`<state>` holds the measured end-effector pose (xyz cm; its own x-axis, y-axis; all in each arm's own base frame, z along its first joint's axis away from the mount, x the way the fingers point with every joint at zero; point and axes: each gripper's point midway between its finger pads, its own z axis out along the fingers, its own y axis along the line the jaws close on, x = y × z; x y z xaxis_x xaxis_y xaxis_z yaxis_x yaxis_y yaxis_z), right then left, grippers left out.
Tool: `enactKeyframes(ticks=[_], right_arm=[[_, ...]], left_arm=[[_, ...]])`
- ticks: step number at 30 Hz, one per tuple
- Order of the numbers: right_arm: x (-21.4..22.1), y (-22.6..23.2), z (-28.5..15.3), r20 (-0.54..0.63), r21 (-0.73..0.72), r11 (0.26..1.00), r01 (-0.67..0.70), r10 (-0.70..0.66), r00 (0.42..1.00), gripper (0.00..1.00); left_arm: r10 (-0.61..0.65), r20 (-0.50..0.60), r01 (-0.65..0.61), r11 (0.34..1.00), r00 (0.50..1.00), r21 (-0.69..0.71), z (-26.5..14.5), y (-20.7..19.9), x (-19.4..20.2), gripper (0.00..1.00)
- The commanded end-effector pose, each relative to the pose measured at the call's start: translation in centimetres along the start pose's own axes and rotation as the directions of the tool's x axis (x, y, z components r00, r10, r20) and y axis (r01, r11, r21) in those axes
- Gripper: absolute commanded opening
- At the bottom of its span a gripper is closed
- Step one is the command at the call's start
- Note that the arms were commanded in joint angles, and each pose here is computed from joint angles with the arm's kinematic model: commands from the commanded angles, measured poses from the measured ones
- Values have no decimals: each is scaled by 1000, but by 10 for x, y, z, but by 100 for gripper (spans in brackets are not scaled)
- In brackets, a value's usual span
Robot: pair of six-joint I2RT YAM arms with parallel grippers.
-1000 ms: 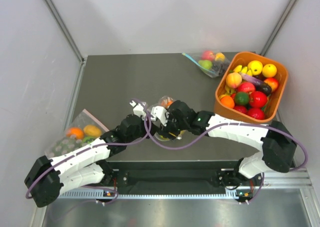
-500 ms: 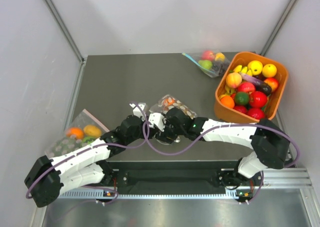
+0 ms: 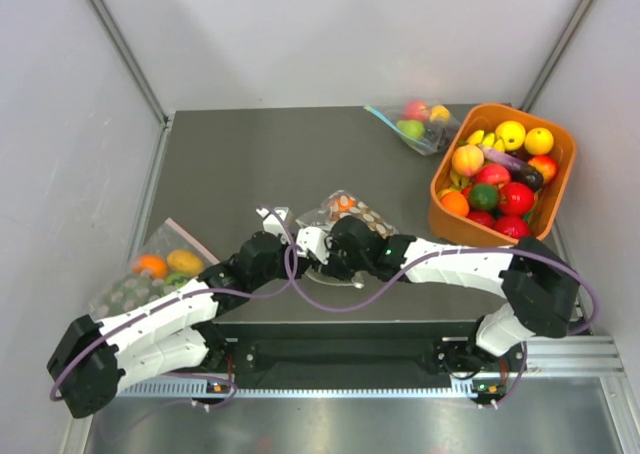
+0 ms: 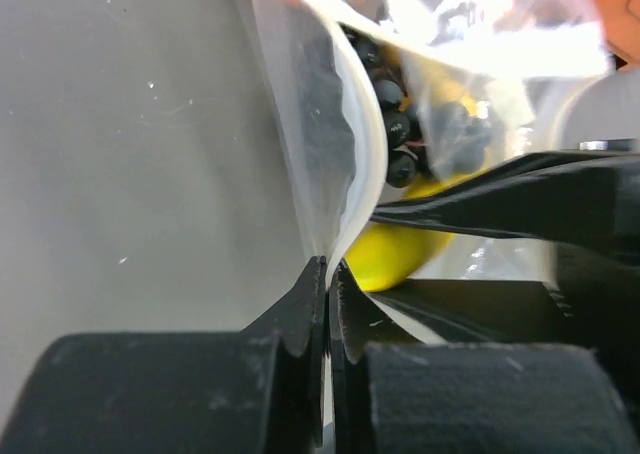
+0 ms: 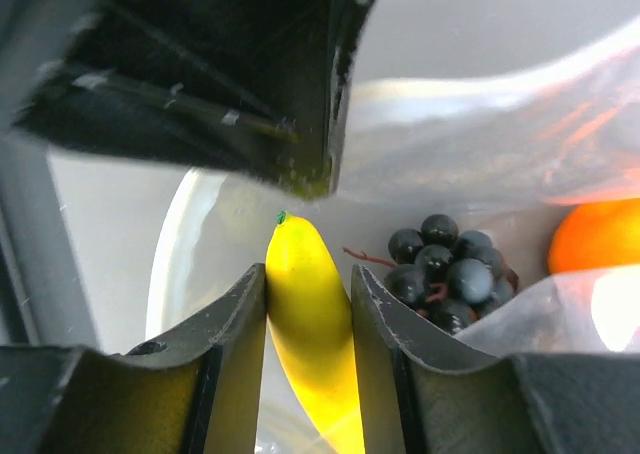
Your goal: Open the zip-top bag and remove the fake food
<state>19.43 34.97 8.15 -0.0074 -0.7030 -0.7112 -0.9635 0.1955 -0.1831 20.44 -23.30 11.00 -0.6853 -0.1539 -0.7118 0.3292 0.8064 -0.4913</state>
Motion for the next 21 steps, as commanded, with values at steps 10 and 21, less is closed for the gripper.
enactKeyframes(ticks=[10,21], right_arm=[[-67,0,-96,315,67,989,-134,107,943,23],[-98,-6,-113,505,14,944,-330,278,817,23]], left_arm=[[13,31,-15,998,999,59,10,-16,-10,0],[17,43,-21,996,999,92,13,-28,-20,0]])
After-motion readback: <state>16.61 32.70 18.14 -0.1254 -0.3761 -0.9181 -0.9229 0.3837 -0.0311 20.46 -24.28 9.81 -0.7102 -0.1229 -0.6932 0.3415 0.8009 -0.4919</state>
